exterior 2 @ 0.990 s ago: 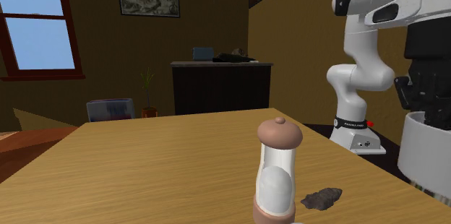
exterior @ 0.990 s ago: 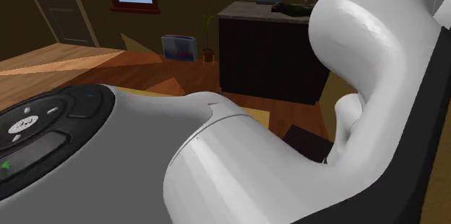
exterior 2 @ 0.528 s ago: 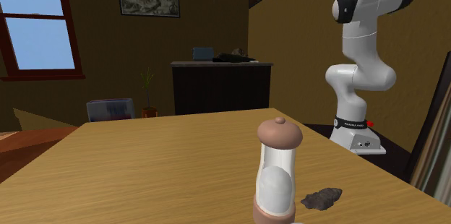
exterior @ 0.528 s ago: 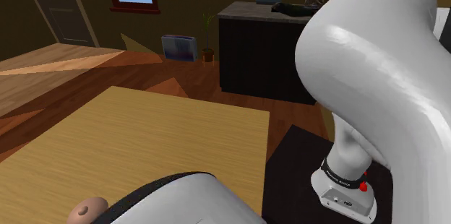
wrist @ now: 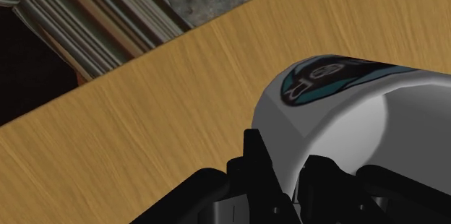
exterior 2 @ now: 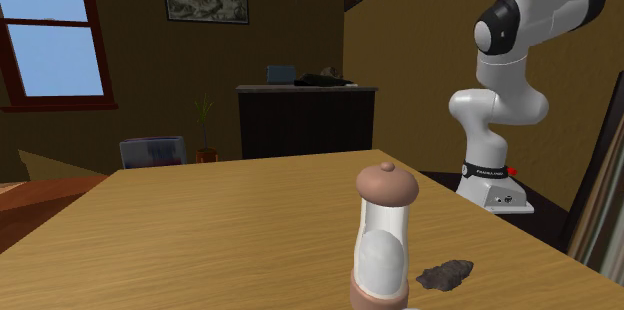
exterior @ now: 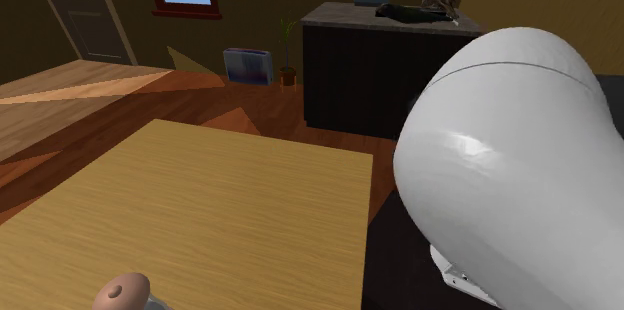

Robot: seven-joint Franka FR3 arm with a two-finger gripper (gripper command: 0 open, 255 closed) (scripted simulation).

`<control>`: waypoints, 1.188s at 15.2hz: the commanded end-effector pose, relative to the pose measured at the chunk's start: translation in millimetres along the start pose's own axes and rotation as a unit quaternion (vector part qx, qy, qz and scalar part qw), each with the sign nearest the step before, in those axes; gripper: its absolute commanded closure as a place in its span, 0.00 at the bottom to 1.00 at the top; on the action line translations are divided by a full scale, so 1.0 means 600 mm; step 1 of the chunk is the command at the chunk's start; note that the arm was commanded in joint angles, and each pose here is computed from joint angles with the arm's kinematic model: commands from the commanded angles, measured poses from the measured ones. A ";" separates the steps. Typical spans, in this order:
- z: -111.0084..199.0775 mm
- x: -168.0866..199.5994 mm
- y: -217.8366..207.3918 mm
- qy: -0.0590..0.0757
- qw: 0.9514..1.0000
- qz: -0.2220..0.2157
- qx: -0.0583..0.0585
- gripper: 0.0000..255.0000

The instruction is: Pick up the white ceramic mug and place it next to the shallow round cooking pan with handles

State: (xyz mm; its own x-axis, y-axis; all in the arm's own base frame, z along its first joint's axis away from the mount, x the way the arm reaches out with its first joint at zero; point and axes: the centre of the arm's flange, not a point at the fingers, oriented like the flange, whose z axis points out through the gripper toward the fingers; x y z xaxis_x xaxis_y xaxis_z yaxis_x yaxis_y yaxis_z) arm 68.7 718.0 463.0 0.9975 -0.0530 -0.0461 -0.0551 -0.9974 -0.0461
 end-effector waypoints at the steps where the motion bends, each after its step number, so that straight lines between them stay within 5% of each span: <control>1: 0.005 -0.036 -0.029 0.000 1.000 0.001 0.000 1.00; 18: 0.148 -0.042 -0.035 0.000 1.000 0.001 0.000 1.00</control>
State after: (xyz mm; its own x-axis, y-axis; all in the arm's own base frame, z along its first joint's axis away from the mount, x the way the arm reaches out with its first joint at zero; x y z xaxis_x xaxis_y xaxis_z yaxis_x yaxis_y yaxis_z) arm 40.3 744.2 382.3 0.9975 -0.0546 -0.0452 -0.0566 -0.9974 -0.0452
